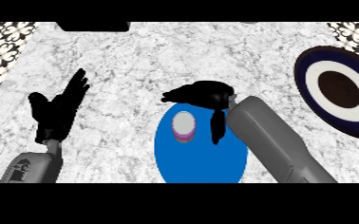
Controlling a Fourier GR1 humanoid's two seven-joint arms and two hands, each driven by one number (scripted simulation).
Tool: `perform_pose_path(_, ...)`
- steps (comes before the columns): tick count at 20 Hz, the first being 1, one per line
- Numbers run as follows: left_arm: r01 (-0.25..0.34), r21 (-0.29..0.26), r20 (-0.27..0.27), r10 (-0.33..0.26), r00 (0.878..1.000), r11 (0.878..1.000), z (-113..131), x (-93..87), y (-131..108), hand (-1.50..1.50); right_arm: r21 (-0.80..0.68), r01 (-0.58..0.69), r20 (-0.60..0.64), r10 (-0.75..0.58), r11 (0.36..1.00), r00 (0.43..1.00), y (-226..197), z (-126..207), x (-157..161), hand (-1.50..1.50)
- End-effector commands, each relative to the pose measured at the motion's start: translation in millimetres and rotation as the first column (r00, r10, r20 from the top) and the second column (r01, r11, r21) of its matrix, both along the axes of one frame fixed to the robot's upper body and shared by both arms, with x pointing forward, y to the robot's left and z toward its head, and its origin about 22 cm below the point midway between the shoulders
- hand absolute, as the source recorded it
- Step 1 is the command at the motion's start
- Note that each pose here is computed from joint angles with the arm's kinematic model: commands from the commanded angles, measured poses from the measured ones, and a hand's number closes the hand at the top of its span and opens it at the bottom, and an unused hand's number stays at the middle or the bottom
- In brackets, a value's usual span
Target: Pick the can from the plate and place it in the plate
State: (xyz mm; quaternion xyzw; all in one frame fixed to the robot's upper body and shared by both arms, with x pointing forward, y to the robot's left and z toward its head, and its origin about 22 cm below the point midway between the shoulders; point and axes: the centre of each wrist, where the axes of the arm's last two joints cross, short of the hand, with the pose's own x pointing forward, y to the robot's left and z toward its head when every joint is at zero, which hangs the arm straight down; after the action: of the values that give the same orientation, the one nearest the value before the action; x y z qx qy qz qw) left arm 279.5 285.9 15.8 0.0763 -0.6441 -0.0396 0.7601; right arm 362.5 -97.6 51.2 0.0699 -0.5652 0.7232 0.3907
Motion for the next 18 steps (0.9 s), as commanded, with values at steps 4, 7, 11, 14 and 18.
perform_pose_path(4,0.007,0.002,0.008,-0.007,1.000,1.000,16,9.6,-25,0.00,-0.035,0.004,0.028,-0.003,0.999,1.000,27,-12,-6,-1.50)
perform_pose_path(7,0.005,-0.015,-0.004,-0.005,1.000,1.000,18,-9.0,-3,0.00,-0.044,0.021,0.033,-0.019,0.999,0.999,39,-18,-15,-1.50)
perform_pose_path(11,-0.018,0.010,0.001,0.018,1.000,1.000,-3,-0.2,-8,0.00,-0.072,0.003,0.060,0.002,0.997,0.998,22,-33,-5,-1.50)
perform_pose_path(14,-0.002,0.009,0.011,0.002,1.000,1.000,4,7.6,-22,0.00,-0.135,-0.045,0.054,0.053,0.990,0.997,37,-20,-14,-1.50)
perform_pose_path(18,0.009,-0.009,0.001,-0.009,1.000,1.000,-1,6.1,-6,0.00,-0.138,-0.152,0.020,0.157,0.979,0.987,43,-34,-12,1.50)
